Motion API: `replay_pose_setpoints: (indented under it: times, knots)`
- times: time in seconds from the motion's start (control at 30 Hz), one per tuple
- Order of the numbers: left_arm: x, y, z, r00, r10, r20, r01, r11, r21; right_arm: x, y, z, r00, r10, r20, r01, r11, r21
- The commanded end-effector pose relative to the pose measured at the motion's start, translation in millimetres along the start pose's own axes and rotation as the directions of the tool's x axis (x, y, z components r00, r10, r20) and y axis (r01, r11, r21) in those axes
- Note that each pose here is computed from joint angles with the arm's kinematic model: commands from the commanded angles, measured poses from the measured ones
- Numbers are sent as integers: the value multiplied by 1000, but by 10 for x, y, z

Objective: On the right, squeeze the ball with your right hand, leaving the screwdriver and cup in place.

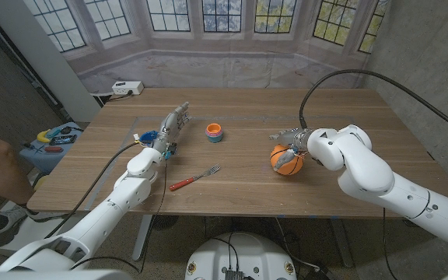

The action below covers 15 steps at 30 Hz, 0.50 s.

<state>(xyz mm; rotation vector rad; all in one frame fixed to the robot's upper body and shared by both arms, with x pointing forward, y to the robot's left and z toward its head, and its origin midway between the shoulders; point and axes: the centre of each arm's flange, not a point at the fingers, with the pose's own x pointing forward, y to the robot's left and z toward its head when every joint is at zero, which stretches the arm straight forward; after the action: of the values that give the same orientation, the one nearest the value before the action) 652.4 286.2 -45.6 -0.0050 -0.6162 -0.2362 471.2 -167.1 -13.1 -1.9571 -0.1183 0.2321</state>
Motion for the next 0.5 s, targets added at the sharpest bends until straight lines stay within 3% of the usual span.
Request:
replay_pose_setpoints:
  times: [0.03,0.5]
  knots:
    - [17,4,-3,1000,1,-6,-1,1000,5,57,71,-25,1000,20,15,-20,1000,-4]
    - [20,20,-15,1000,-4,-12,4,1000,5,77,115,-19,999,44,28,-44,999,-6]
